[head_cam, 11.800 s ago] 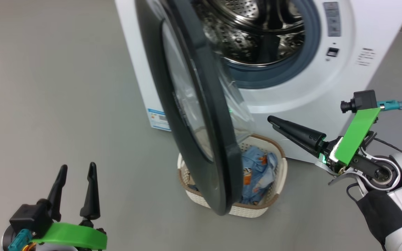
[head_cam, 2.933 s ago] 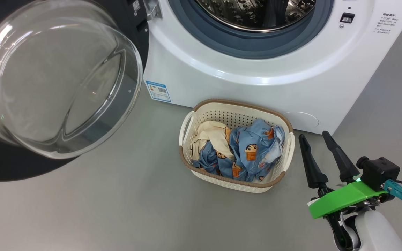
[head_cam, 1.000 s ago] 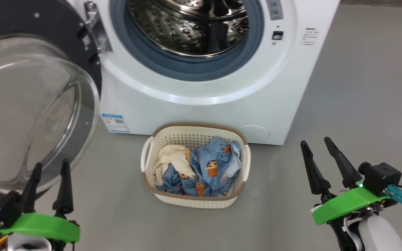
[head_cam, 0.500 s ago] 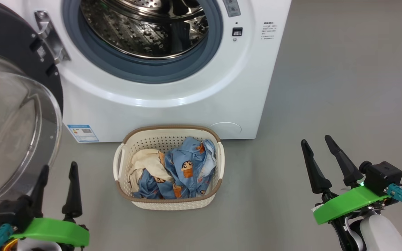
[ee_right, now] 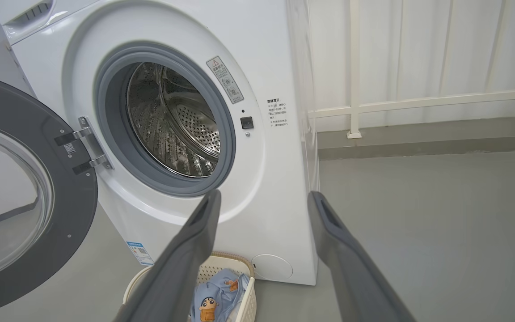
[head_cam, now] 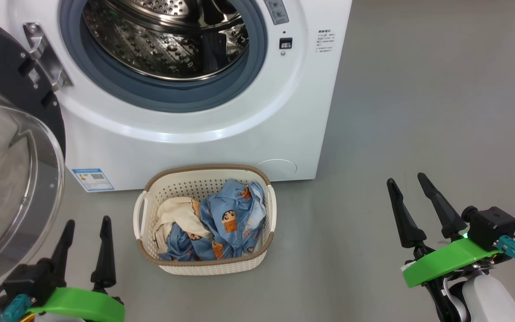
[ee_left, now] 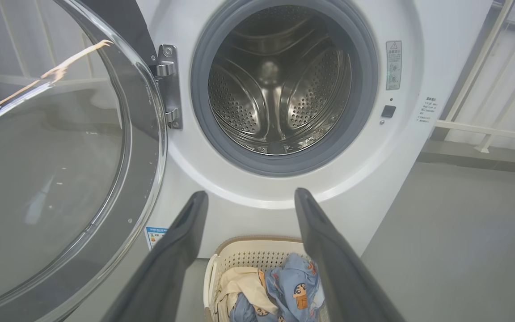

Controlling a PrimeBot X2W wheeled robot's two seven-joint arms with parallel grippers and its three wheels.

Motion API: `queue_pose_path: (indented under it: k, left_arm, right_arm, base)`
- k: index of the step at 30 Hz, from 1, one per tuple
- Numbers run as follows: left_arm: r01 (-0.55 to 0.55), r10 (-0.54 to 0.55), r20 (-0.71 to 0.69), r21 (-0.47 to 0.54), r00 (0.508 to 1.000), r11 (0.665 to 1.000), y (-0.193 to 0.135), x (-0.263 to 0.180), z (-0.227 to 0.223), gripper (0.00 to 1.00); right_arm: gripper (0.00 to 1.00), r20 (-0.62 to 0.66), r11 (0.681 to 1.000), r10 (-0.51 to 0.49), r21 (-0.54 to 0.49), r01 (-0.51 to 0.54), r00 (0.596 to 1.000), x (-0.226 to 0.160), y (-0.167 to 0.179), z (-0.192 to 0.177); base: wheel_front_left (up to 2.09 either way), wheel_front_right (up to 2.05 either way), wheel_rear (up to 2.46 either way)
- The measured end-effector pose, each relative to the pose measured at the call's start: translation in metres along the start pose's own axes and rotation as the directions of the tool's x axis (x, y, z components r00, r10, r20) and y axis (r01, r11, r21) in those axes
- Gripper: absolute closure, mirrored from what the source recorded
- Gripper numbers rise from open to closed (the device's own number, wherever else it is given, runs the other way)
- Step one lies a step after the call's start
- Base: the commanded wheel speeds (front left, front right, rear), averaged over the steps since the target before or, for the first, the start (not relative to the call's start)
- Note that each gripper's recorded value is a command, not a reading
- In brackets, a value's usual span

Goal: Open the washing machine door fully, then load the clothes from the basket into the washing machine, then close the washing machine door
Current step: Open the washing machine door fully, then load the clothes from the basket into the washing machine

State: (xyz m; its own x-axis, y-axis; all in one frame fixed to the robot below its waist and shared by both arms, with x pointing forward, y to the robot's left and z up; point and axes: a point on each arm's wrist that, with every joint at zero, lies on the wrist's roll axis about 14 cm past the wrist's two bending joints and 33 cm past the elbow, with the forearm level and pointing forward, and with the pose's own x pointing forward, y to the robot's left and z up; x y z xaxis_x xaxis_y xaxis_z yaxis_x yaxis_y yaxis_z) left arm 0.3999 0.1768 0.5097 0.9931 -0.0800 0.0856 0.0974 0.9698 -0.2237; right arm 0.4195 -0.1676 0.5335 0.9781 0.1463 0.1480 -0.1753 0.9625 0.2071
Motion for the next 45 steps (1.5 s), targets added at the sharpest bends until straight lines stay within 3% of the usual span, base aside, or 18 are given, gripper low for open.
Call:
queue_pose_path:
  k: [45]
  left_arm:
    - [0.017, -0.017, -0.008, 0.000, 1.000, 1.000, -0.0003, 0.0000, -0.0034, 0.00]
  right_arm:
    - [0.00, 0.031, 1.000, -0.016, -0.002, 0.016, 0.999, 0.0008, -0.0042, 0.0090]
  base:
    - [0.15, -0.14, 0.00]
